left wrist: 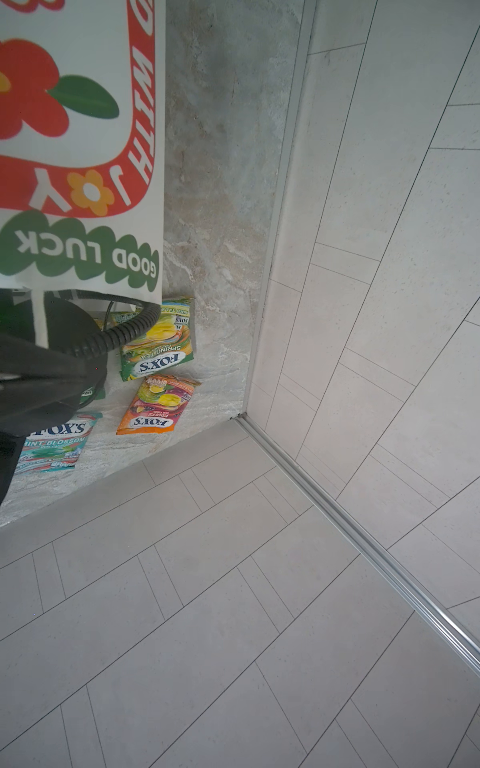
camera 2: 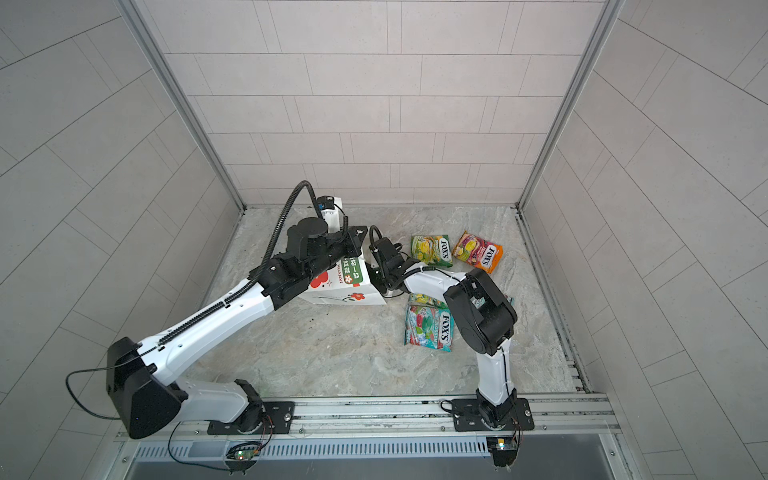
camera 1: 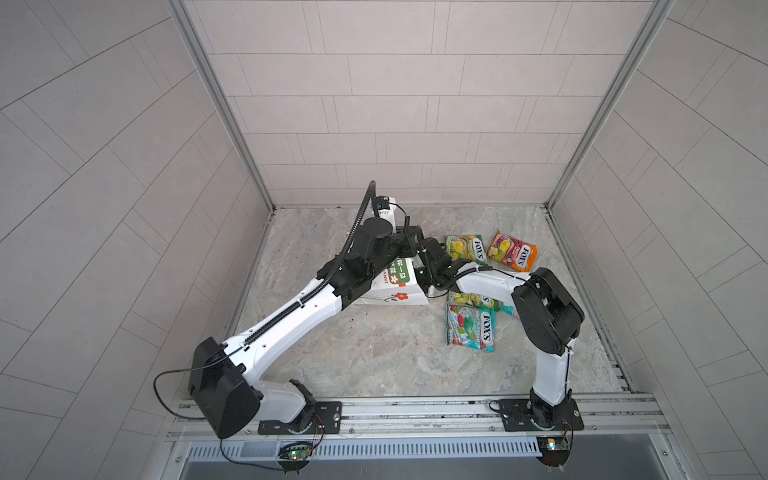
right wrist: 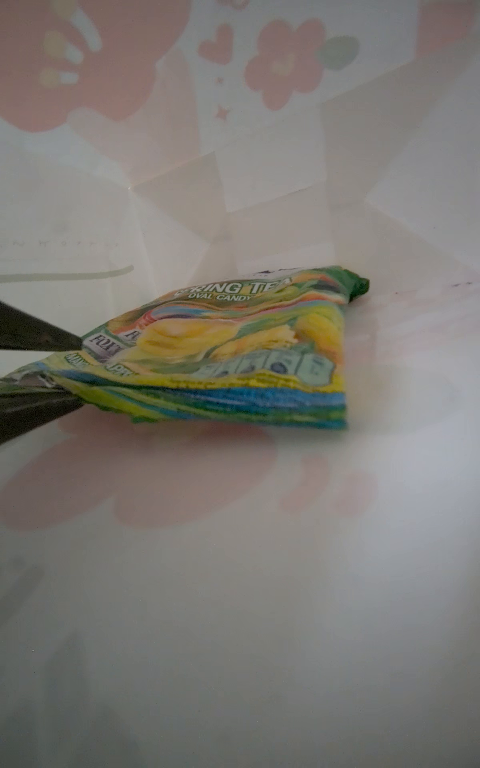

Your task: Take the snacks out of the paper bag

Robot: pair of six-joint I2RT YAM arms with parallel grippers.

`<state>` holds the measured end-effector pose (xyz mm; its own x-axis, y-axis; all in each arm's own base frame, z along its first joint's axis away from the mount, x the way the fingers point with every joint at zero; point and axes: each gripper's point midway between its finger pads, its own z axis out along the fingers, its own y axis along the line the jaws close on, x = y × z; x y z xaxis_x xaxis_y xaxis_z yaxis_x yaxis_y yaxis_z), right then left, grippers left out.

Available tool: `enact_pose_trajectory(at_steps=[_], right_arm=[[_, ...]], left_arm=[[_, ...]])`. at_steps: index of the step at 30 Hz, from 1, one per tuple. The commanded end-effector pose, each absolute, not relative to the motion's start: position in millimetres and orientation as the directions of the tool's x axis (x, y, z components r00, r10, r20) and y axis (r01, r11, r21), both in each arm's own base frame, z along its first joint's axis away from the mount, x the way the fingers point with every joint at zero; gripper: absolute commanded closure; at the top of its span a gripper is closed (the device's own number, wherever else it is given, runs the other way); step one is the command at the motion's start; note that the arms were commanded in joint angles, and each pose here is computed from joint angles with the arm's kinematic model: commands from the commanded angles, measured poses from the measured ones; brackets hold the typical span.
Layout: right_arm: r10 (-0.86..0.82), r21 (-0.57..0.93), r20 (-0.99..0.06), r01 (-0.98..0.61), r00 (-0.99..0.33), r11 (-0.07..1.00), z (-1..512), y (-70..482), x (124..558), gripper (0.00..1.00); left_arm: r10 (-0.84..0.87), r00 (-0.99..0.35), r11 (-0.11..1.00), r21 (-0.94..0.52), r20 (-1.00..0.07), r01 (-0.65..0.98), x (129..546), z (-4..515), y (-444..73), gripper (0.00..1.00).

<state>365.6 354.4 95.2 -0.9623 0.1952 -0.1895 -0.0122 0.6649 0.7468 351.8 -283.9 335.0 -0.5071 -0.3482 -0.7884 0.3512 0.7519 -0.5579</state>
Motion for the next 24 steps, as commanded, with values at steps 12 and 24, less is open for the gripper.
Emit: enact_pose_trajectory(at_steps=[12,24], right_arm=[[0.143,0.761,-0.288,-0.136,-0.947,0.634,139,349,348,1.0],[0.139,0.762,-0.399,-0.243,-0.906,0.6,198,335,339,1.0]], left_arm=[[-0.334,-0.411,0.864,-0.45,-0.849,0.227,354,345,-241,1.0],[-0.284,-0.409,0.898,-0.39,-0.867,0.205,353,338,-231,1.0]])
